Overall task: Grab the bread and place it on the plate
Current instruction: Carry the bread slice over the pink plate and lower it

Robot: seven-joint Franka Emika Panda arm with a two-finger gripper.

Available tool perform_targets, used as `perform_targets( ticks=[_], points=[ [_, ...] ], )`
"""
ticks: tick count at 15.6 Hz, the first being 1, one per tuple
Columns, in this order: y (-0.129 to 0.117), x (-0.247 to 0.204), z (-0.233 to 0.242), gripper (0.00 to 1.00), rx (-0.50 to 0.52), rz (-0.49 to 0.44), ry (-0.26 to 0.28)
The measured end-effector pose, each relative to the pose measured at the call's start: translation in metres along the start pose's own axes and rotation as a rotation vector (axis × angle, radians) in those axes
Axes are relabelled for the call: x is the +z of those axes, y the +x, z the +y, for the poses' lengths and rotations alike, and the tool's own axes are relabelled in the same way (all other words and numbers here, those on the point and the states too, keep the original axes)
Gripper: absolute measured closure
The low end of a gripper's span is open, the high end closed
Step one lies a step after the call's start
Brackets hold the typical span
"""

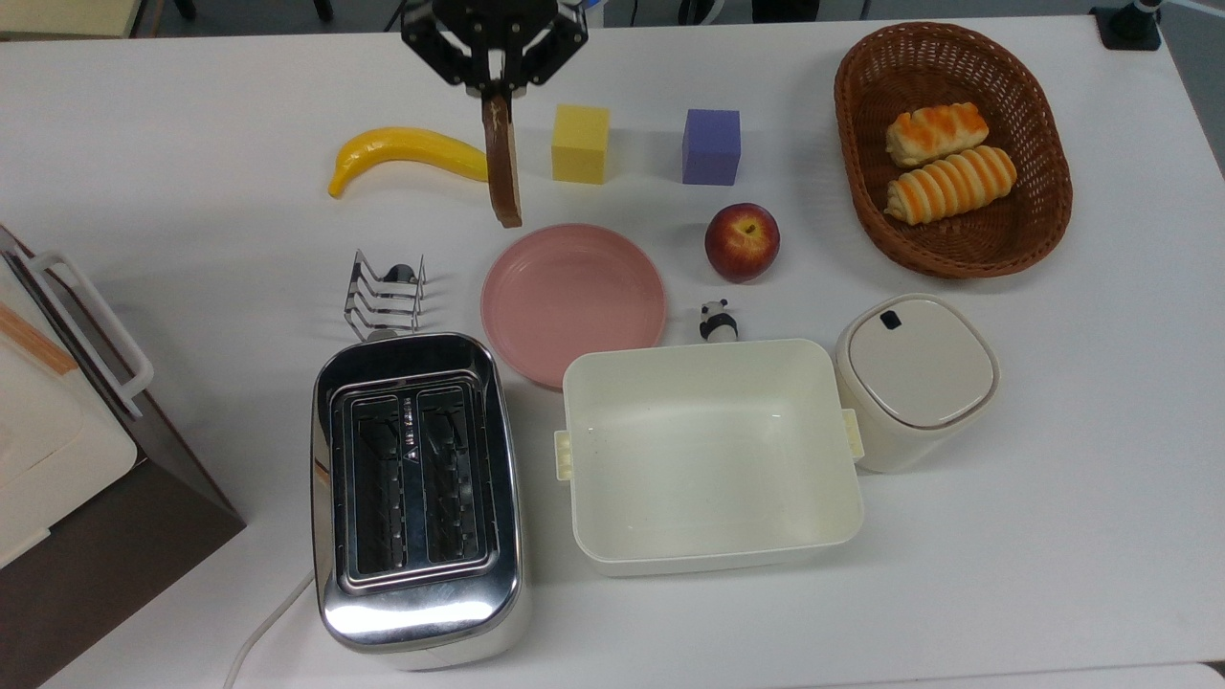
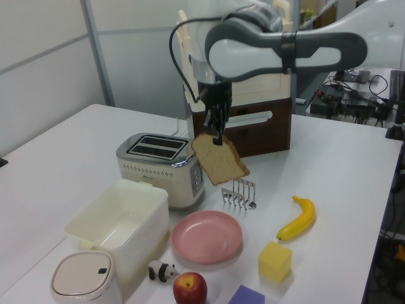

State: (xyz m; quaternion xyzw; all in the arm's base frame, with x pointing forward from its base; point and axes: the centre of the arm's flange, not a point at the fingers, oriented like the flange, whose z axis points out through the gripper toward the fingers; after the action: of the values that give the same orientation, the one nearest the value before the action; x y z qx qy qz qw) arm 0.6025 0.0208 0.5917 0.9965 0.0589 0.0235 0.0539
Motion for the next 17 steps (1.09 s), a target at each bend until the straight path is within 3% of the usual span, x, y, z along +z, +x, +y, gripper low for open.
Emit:
perform_targets(
  ticks=[6,17],
  points=[
    [0.012,0.043,-0.002,0.90,-0.011,-0.020,0.015],
    [0.012,0.073,-0.004,0.90,-0.023,-0.020,-0.004]
  ],
)
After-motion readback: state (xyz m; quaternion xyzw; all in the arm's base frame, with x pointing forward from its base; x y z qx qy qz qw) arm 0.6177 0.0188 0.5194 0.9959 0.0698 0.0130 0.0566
